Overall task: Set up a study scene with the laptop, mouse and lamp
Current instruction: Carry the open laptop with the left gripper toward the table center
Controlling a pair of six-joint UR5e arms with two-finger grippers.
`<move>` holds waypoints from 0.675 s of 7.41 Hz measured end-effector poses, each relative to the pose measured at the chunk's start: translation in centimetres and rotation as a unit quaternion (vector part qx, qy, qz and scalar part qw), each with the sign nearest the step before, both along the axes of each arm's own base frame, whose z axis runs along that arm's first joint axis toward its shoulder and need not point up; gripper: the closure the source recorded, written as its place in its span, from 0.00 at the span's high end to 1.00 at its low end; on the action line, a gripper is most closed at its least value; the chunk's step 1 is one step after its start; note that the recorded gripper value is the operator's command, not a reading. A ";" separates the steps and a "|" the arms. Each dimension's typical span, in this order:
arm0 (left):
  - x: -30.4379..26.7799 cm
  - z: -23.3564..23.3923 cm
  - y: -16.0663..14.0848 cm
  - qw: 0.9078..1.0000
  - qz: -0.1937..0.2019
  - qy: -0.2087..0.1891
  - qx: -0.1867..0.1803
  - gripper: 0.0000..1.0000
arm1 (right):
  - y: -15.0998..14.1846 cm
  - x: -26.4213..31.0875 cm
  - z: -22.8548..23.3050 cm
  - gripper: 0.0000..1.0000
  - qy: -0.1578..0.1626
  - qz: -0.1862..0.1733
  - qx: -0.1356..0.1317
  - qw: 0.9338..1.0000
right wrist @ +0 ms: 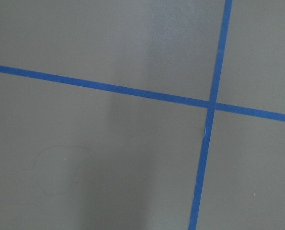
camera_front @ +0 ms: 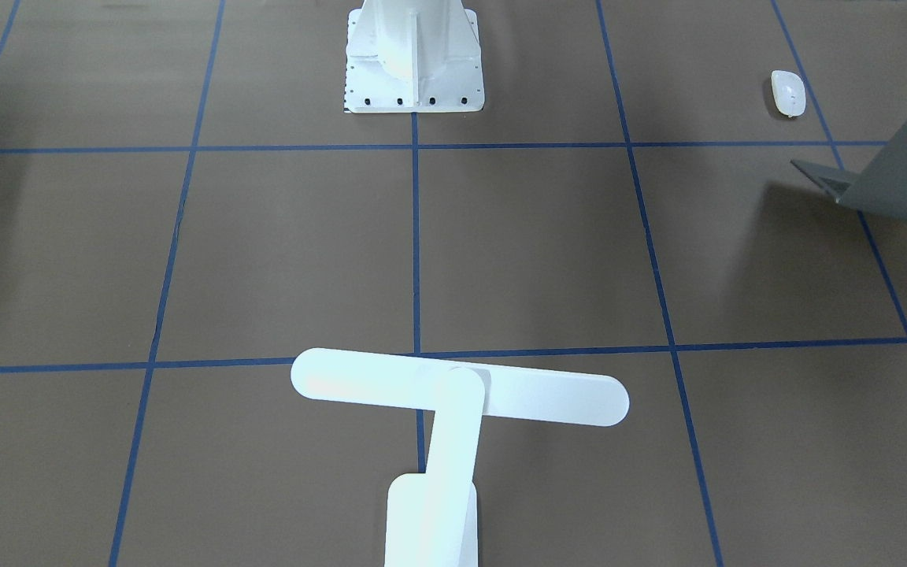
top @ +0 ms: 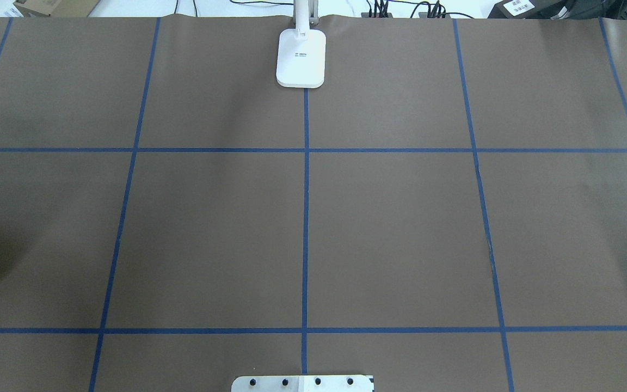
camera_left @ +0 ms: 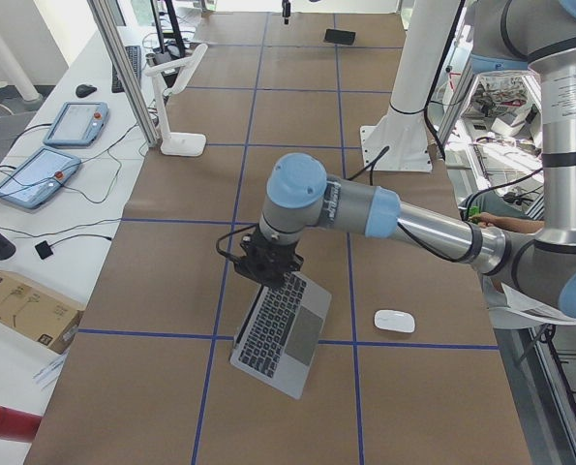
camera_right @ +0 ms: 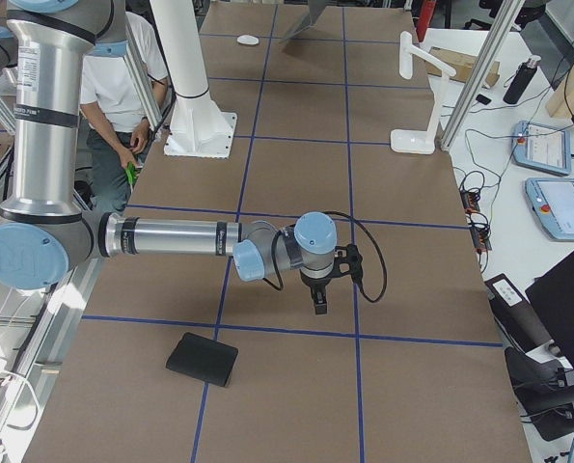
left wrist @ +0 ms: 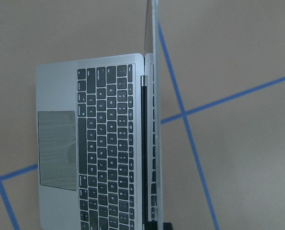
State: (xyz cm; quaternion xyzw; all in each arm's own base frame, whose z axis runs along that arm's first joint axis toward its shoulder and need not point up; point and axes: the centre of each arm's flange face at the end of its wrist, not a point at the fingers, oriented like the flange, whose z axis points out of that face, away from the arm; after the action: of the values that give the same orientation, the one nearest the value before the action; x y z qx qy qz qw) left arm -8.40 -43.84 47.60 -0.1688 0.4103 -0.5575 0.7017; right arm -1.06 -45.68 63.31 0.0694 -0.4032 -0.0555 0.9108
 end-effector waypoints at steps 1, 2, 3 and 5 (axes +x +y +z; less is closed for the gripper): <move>4.5 -5.1 -3.8 1.000 0.002 0.014 -0.005 0.00 | -0.1 0.0 0.0 0.99 0.000 0.000 0.000 1.000; 9.8 -11.3 -6.7 0.999 0.002 0.034 -0.014 0.00 | -0.2 0.0 0.2 0.99 0.000 0.000 -0.001 1.000; 15.0 -17.5 -8.3 0.998 -0.006 0.056 -0.034 0.00 | -0.3 0.0 0.4 0.99 0.000 0.001 -0.005 1.000; 26.0 -29.7 -8.4 0.995 -0.009 0.062 -0.078 0.00 | -0.4 -0.1 1.0 0.99 0.000 0.004 -0.014 1.000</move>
State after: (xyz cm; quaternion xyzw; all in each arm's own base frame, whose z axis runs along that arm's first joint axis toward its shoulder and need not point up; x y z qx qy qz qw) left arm 17.64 -52.28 17.94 -0.2540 0.4095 -0.5824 0.6547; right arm -1.20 -46.10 64.34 0.0585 -0.4038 -0.0469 0.9118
